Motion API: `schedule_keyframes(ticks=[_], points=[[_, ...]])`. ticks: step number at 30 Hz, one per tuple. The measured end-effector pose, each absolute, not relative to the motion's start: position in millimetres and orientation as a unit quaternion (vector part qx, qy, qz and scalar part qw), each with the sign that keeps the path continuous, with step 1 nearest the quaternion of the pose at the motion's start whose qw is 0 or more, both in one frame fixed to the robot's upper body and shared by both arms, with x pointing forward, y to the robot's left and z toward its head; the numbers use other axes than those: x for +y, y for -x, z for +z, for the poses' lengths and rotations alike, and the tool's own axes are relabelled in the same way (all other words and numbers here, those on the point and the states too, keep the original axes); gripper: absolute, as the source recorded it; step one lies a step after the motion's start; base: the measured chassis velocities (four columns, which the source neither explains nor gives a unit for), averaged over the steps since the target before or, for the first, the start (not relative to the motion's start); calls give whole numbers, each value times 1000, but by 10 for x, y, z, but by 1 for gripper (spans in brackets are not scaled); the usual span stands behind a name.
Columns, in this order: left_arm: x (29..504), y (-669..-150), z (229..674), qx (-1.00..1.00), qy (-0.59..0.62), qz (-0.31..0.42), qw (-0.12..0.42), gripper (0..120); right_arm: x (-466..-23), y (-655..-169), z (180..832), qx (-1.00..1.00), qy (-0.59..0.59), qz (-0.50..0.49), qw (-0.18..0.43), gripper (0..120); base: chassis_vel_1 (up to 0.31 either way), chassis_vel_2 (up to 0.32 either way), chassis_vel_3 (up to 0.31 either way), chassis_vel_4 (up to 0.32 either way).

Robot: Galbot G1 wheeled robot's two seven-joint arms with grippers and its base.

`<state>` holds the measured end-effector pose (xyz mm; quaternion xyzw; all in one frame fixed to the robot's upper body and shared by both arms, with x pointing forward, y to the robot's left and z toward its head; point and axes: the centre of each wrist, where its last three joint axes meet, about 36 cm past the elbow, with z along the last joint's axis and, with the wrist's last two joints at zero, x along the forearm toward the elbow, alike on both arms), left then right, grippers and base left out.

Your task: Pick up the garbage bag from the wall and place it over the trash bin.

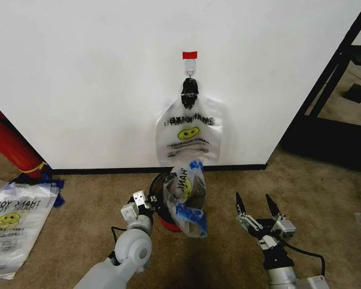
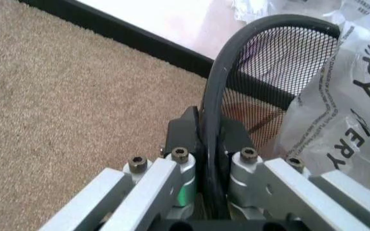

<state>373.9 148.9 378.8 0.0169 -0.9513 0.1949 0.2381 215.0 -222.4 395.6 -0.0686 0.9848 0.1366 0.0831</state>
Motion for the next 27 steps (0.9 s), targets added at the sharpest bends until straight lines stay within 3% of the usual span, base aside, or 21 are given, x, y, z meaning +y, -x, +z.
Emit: schedule_keyframes(ticks=[3, 8, 10, 14, 18, 23, 27], points=[[1487, -3741, 3793, -950, -17, 194, 243, 3, -2223, -2149, 3957, 985, 69, 136, 83, 100, 0, 0, 0, 0], [1549, -3691, 3993, -946, -3, 200, 254, 22, -2224, -2170, 3980, 985, 72, 134, 86, 100, 0, 0, 0, 0], [1556, -3685, 4006, -947, -2, 199, 253, 24, -2223, -2172, 3980, 985, 72, 134, 86, 100, 0, 0, 0, 0], [1737, -3615, 4173, -955, 7, 172, 243, 43, -2200, -2183, 3980, 984, 73, 137, 86, 100, 0, 0, 0, 0], [1863, -3602, 4317, -964, 10, 151, 218, 53, -2184, -2196, 3979, 984, 74, 139, 87, 100, 0, 0, 0, 0], [1953, -3498, 4667, -979, 33, 128, 158, 77, -2171, -2195, 3976, 984, 71, 139, 89, 100, 0, 0, 0, 0], [1949, -3416, 4898, -984, 64, 116, 123, 88, -2173, -2182, 3971, 984, 69, 137, 88, 100, 0, 0, 0, 0]])
